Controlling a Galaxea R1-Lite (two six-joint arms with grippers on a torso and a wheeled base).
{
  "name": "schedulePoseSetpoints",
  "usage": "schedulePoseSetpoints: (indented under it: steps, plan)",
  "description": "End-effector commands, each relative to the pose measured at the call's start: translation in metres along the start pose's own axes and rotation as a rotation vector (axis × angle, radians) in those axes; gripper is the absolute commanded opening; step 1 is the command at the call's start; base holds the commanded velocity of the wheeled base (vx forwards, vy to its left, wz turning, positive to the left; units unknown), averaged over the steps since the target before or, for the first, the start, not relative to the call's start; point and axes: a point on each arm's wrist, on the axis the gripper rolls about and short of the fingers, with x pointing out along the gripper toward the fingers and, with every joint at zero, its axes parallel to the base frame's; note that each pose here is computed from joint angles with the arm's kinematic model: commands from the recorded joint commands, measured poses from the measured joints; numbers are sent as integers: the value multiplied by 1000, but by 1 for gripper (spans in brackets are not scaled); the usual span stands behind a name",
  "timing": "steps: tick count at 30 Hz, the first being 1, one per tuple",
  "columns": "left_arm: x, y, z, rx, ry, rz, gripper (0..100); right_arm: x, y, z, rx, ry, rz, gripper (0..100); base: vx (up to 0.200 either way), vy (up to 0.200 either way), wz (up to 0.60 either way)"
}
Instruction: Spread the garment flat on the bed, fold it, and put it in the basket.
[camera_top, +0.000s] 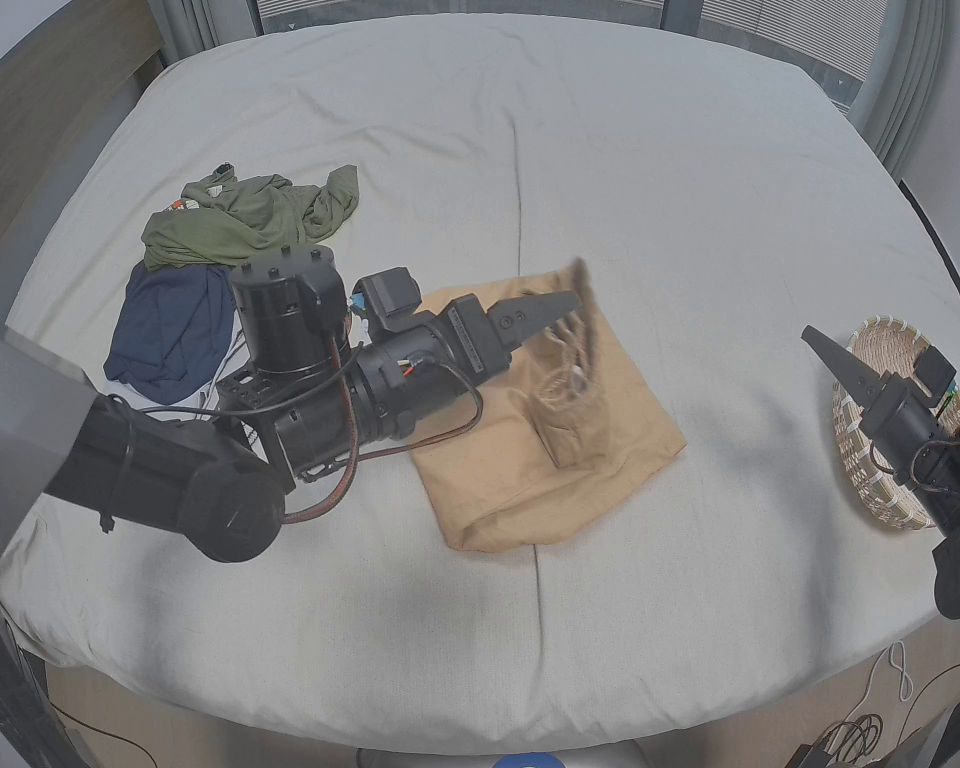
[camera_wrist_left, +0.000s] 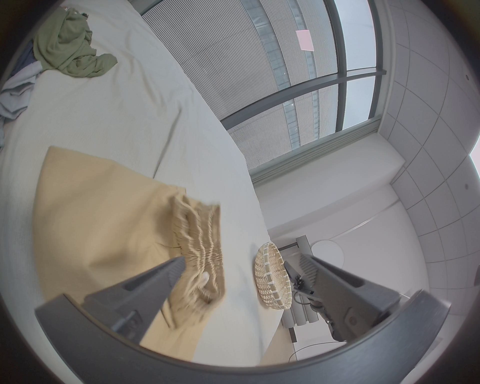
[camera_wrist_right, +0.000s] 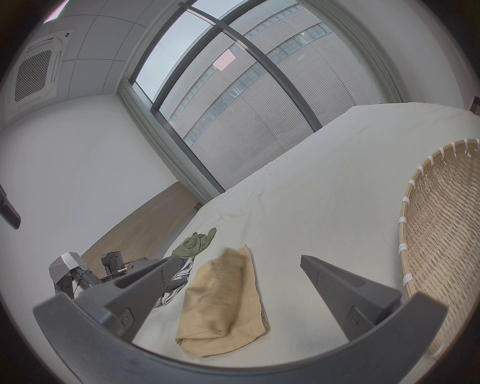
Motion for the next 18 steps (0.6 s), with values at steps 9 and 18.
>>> schedulePoseSetpoints:
  steps: [9, 18]
  plan:
    - [-50, 1, -5, -23, 16, 91, 100, -3, 14, -33, 72, 146, 63, 100, 0, 0, 0]
    - [-127, -4, 6, -123, -8, 239, 100, 20, 7, -96, 210, 365, 34, 100, 0, 0, 0]
